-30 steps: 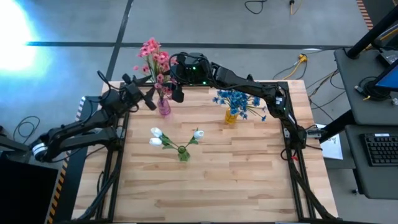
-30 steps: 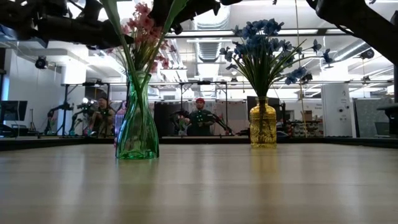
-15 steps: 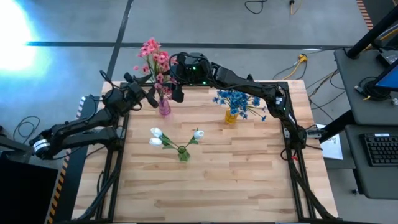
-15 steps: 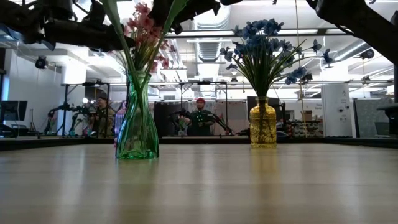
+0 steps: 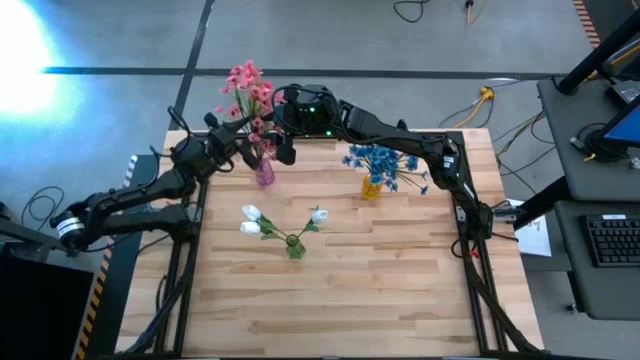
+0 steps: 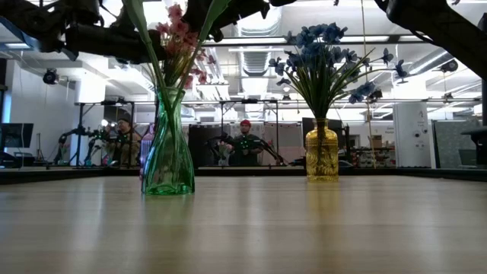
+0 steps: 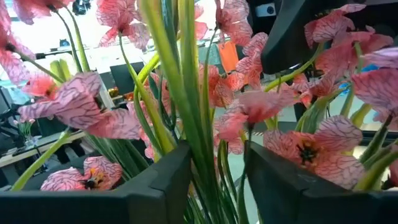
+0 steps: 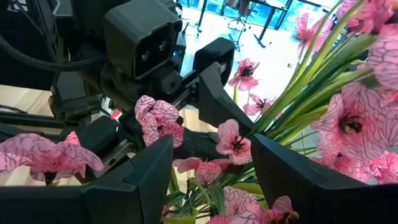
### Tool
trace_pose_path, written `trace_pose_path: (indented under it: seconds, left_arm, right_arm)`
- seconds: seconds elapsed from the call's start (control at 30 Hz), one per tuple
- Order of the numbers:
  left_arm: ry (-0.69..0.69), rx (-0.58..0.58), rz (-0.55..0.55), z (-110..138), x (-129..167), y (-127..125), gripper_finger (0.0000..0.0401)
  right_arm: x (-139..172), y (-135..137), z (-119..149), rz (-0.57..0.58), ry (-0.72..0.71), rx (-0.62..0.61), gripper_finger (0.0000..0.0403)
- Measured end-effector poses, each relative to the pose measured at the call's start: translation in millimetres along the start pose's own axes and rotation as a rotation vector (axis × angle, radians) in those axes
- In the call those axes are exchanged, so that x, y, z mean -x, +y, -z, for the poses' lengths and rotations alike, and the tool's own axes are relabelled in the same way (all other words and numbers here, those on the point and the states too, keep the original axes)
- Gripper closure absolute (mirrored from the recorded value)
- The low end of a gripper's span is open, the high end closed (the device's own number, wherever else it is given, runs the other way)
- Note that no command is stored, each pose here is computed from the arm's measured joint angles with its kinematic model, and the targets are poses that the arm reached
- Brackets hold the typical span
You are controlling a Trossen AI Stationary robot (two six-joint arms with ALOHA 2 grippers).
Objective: Sort flowers into vase by color
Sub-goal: Put the pink flowers into the pink vase
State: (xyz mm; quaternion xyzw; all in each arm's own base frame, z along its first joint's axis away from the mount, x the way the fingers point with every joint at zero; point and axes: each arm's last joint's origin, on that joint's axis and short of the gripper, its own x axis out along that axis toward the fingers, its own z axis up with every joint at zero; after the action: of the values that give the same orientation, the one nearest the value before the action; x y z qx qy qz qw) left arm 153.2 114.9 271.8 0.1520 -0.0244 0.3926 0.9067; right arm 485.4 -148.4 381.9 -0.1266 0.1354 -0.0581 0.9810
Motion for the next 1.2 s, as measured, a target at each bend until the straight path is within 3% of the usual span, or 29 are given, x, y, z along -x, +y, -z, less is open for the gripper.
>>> trace_pose_path:
  seconds: [0.43, 1.2]
  left_arm:
    - [0.044, 0.035, -0.040, 1.4, 3.2, 1.7, 0.0393]
    - [0.104, 0.110, 0.005, 21.4, 11.1, -3.8, 0.0401]
  right_arm:
    - [0.0, 0.1, 0.2, -0.001, 0.002, 0.000, 0.0193]
    - [0.0, -0.1, 0.2, 0.000, 0.001, 0.000, 0.0193]
